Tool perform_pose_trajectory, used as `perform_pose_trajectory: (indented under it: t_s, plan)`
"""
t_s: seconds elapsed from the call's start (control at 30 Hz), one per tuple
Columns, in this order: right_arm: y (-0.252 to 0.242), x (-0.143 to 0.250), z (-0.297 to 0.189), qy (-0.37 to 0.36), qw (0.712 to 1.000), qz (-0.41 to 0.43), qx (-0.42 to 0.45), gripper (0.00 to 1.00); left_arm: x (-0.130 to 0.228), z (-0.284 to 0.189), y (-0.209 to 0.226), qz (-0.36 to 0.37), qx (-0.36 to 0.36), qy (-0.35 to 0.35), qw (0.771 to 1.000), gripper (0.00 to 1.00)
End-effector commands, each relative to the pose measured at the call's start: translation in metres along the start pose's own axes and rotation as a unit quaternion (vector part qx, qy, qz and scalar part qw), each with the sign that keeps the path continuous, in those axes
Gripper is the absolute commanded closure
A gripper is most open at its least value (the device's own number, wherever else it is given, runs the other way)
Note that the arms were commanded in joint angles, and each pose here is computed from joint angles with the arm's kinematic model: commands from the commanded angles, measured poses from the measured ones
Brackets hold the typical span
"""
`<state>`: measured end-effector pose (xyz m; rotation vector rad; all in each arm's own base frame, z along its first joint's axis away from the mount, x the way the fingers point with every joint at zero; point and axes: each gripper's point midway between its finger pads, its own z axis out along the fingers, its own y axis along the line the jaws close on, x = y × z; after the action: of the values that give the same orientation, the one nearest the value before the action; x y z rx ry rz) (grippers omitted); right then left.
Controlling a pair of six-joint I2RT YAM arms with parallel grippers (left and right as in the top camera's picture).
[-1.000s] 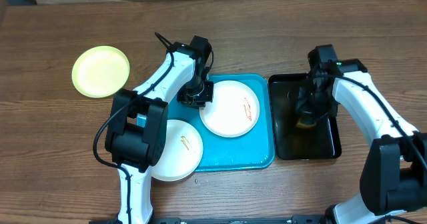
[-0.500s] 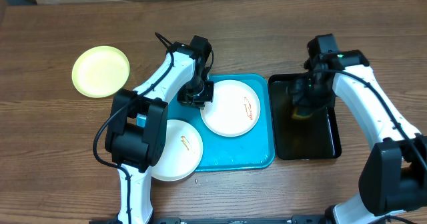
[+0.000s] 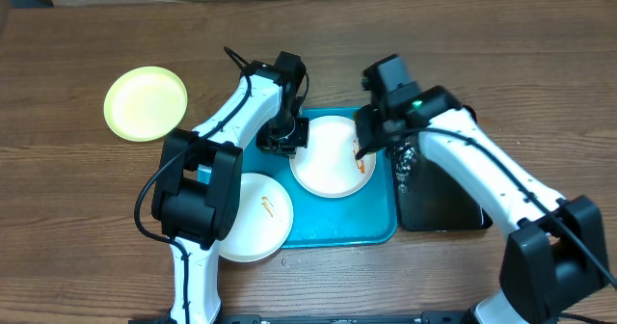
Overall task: Clean dirty plates on tray and stack at the side
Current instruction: 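Scrub the white plate with the sponge while the left gripper holds it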
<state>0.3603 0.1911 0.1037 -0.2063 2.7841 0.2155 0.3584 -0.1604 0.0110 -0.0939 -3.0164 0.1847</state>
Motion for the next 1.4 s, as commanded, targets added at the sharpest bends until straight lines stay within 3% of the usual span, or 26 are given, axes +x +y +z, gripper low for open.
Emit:
perform_pose_trajectory:
  t_s: [0.0, 0.27, 0.77, 1.13, 1.37]
  plan:
    - [-0.003, -0.003, 0.015, -0.011, 0.998, -0.002, 0.062, 0.96, 0.002, 0.001, -0.005, 0.008, -0.002, -0.001, 1.000, 0.95]
    - [-0.006, 0.015, 0.055, 0.027, 0.995, -0.017, 0.098, 0.96, 0.002, 0.001, -0.005, 0.008, -0.002, -0.001, 1.000, 0.95]
    - [-0.007, 0.066, 0.104, 0.120, 0.987, 0.050, 0.096, 0.96, 0.002, 0.001, -0.005, 0.008, -0.002, 0.000, 1.000, 0.95]
    - [0.069, 0.081, 0.101, 0.194, 0.971, 0.082, -0.114, 0.96, 0.002, 0.001, -0.004, 0.008, -0.002, -0.001, 1.000, 0.95]
    - [0.095, 0.027, 0.065, 0.161, 0.948, 0.079, -0.263, 0.96, 0.002, 0.001, -0.004, 0.008, -0.002, -0.001, 1.000, 0.95]
